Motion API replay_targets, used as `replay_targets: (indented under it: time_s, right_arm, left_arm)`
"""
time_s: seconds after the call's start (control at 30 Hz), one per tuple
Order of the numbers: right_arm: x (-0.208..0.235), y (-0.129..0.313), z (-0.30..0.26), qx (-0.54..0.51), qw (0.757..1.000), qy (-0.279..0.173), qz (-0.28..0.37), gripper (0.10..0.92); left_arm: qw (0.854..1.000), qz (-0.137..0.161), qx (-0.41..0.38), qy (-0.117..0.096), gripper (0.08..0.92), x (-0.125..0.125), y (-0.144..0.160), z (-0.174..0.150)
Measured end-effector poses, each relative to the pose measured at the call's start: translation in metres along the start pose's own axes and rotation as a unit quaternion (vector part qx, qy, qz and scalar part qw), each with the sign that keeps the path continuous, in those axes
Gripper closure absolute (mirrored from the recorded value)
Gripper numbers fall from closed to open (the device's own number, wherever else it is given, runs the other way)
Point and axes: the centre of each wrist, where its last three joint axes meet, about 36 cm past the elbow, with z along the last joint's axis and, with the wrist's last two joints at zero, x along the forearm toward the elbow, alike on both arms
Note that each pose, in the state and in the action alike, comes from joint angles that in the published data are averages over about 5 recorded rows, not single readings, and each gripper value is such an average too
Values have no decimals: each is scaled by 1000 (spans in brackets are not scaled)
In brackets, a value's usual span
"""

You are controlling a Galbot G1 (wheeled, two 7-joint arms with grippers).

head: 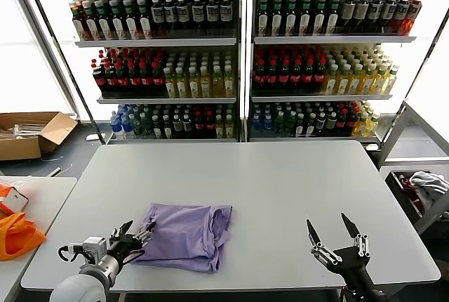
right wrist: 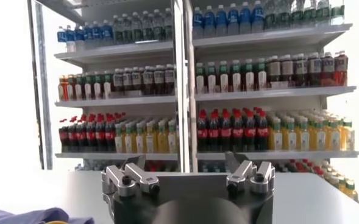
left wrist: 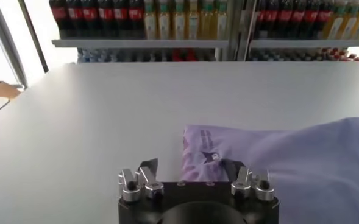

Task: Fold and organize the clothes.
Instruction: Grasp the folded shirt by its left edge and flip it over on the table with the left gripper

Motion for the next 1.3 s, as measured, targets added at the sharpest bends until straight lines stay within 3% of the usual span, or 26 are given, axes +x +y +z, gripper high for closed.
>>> replay_targets:
  time_s: [0.37, 0.6, 0.97, 1.3]
  right_arm:
    - [0, 2, 1, -1, 1000, 3, 0, 200]
    - [-2, -1, -3, 3, 1000, 0, 0, 200]
    - [-6, -5, -2, 5, 1000, -6, 2, 200]
    - [-10, -9, 4, 3, 1000, -4, -2, 200]
  left_arm:
    - [1000, 16, 19, 14, 667, 1, -17, 13]
    - [999, 24, 33, 5, 875, 1, -21, 15]
    - [998, 22, 46, -34, 898, 10, -3, 5]
    - [995, -27, 51, -77, 898, 37, 61, -24]
